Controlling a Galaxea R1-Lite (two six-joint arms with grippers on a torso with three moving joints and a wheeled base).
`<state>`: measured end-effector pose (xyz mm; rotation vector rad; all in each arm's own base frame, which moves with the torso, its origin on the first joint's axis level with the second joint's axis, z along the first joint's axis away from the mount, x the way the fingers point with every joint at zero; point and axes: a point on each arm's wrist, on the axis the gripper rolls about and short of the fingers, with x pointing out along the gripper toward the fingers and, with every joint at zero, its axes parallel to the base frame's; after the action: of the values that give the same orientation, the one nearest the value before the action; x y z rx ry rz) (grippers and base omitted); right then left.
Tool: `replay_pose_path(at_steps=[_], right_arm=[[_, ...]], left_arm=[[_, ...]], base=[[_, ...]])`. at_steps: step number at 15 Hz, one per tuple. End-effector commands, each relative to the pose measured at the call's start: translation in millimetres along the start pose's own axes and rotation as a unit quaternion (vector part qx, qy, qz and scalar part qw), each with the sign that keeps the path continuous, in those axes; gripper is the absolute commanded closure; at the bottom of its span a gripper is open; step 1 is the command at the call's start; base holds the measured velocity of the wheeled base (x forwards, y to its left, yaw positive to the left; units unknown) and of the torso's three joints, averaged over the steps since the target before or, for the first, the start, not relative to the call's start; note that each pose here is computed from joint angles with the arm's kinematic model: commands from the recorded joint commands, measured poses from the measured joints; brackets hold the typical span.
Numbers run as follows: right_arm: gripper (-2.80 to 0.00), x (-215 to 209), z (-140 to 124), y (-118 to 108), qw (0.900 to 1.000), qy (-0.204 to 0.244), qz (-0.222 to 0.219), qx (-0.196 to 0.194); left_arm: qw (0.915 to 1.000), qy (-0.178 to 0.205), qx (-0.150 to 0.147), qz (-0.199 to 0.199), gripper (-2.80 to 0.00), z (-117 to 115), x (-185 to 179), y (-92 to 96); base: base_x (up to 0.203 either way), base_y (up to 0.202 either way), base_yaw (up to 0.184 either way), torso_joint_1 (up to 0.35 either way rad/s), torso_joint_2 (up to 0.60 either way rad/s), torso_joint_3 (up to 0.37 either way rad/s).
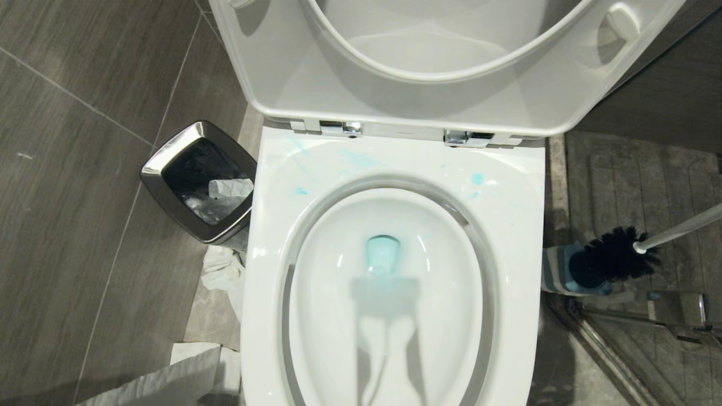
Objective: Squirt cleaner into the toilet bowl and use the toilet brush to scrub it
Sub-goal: Scrub the toilet bowl
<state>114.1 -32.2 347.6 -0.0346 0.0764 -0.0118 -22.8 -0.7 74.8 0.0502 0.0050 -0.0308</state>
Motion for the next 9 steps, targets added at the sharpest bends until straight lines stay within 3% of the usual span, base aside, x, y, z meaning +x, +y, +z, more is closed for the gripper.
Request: replay_pose_path(at_steps=[1,5,9], right_arm=[[0.0,-12.4,9.9,4.0,1.0,-0.002,0.006,-0.005],[0.0,-35.5,29.5,11.2,1.0,0.01,0.016,-0.012],[0.0,-38.7,32.8,12.0,1.0,0.004,0.016,-0.019]], left_arm=[[1.0,0.001,0.0,0.0,0.0,-0.4,0.1,0.0],[1.0,0.001,0.001,0.0,0.0,-0.4,0.1,0.0],[1.0,0.002,0.001,-0.001,0.0,-0.5,0.1,-0.1]], base=[[0.0,0.0,0.0,0.0,0.0,0.0],[0.0,0.0,0.0,0.0,0.0,0.0],[0.0,0.0,0.0,0.0,0.0,0.0]])
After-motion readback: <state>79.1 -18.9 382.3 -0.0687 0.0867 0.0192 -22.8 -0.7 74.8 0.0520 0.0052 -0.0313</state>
